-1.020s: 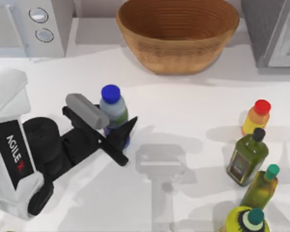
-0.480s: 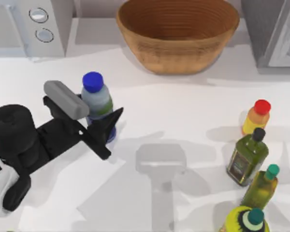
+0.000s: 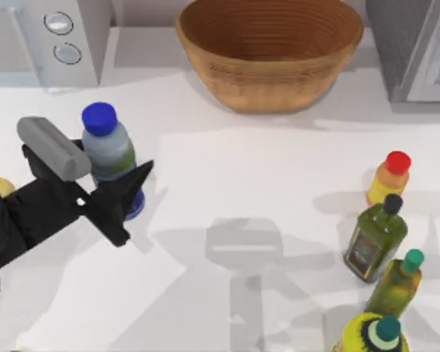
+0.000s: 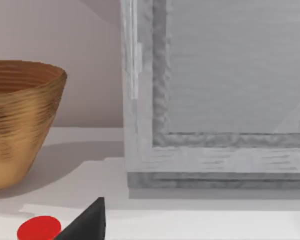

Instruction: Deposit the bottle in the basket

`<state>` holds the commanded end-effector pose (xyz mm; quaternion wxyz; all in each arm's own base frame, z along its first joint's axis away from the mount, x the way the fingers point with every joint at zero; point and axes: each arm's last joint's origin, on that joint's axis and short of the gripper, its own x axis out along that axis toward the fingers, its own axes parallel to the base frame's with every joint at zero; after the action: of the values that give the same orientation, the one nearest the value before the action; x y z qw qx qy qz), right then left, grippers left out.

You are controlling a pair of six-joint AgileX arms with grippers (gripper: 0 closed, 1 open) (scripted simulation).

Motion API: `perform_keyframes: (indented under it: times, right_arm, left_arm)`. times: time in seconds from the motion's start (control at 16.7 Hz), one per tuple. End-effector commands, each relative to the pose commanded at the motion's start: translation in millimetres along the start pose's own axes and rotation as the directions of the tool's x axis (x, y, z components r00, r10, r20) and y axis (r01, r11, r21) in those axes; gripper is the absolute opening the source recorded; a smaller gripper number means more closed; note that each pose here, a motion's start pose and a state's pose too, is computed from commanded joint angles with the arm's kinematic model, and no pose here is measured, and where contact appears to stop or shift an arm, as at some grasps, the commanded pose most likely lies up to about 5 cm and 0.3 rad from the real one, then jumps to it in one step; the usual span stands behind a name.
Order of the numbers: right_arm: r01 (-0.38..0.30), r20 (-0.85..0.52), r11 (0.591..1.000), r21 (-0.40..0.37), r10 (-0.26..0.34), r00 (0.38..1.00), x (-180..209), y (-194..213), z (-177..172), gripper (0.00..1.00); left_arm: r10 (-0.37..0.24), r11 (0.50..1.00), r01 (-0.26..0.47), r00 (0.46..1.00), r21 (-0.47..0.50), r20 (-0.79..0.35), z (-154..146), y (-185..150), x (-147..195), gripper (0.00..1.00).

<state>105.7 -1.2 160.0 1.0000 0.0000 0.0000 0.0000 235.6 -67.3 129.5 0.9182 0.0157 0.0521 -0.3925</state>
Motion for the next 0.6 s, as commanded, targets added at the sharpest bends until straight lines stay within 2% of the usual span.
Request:
perform_keyframes:
  times: [0.18, 0.6]
  right_arm:
    - [0.000, 0.000, 1.000, 0.000, 0.000, 1.000, 0, 0, 0, 1.00]
    - [0.000, 0.000, 1.000, 0.000, 0.000, 1.000, 0, 0, 0, 1.00]
  left_arm:
    - [0.036, 0.999, -0.036, 0.999, -0.003, -0.002, 7, 3, -20, 0.00]
    - [0.023, 1.000, -0.024, 1.000, 0.014, 0.018, 18, -11, -62, 0.00]
